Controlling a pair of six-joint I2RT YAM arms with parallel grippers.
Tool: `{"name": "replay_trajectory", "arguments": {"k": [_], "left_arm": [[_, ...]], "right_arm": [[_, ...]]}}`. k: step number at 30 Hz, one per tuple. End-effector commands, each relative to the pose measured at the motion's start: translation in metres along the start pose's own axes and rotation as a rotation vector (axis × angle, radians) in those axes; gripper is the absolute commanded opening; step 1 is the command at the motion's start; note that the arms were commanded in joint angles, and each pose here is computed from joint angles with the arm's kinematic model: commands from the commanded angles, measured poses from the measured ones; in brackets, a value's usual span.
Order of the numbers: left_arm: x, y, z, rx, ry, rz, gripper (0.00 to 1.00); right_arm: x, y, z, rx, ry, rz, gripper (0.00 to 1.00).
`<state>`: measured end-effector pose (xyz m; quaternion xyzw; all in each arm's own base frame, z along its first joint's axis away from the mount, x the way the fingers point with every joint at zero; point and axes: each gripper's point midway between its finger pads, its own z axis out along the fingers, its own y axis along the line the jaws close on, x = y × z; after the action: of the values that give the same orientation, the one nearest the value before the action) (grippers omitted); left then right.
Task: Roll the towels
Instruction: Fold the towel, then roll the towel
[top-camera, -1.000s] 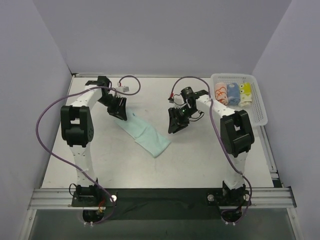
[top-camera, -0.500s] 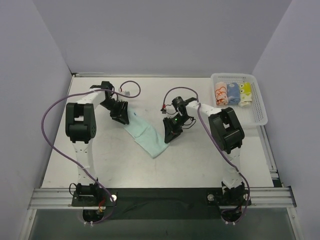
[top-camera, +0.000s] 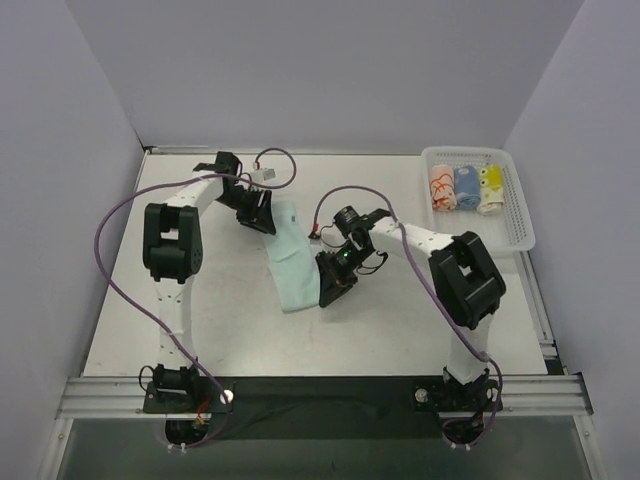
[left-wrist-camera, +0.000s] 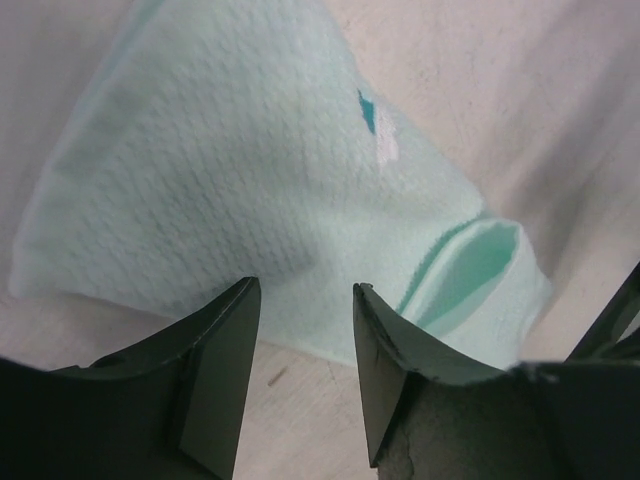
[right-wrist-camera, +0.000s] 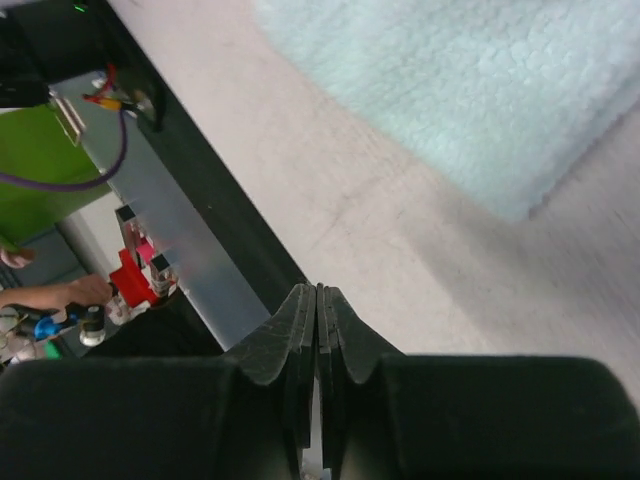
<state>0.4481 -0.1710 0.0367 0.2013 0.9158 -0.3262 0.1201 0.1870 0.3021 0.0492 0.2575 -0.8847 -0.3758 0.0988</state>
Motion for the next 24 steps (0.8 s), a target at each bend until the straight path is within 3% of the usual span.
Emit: {"name": "replay_trajectory", "arguments": {"k": [1,3,4,5,7,9,10,13,17,24], "left_arm": [[-0.016,-0.035,-0.061,0.065,-0.172,0.098,0.54],[-0.028,-0.06,-0.106,0.023,-0.305,0.22,0.56],[-0.009,-0.058,-0.104,-0.002,-0.292,0.219,0.57],[-0.01,-0.074,-0.13,-0.058,-0.366,0.299,0.57],[0.027,-0.078,-0.116,-0.094,-0.328,0.332,0.57],[0.046,-0.1,-0.125,-0.149,-0.344,0.46,0.57],[0.075,-0.099,-0.103,-0.178,-0.279,0.492,0.58],[0.1,-0.132,-0.09,-0.229,-0.267,0.72,0.6],[0.144,-0.151,-0.052,-0.323,-0.139,0.902,0.62],[0.162,-0.174,-0.009,-0.361,-0.055,1.096,0.62]], "right_arm": [[-0.015,0.037,-0.064,-0.043,-0.185,-0.074,0.06],[-0.032,0.027,-0.084,0.03,-0.27,-0.082,0.19],[-0.039,0.024,-0.087,0.045,-0.288,-0.083,0.26],[-0.048,0.021,-0.091,0.058,-0.304,-0.084,0.35],[-0.075,0.016,-0.094,0.083,-0.329,-0.086,0.4],[-0.091,0.019,-0.094,0.072,-0.338,-0.084,0.41],[-0.106,0.021,-0.09,0.071,-0.34,-0.099,0.38],[-0.127,0.024,-0.08,0.056,-0.333,-0.13,0.3],[-0.143,0.031,-0.061,0.042,-0.313,-0.169,0.27],[-0.142,-0.002,-0.018,0.076,-0.23,-0.135,0.22]]}}
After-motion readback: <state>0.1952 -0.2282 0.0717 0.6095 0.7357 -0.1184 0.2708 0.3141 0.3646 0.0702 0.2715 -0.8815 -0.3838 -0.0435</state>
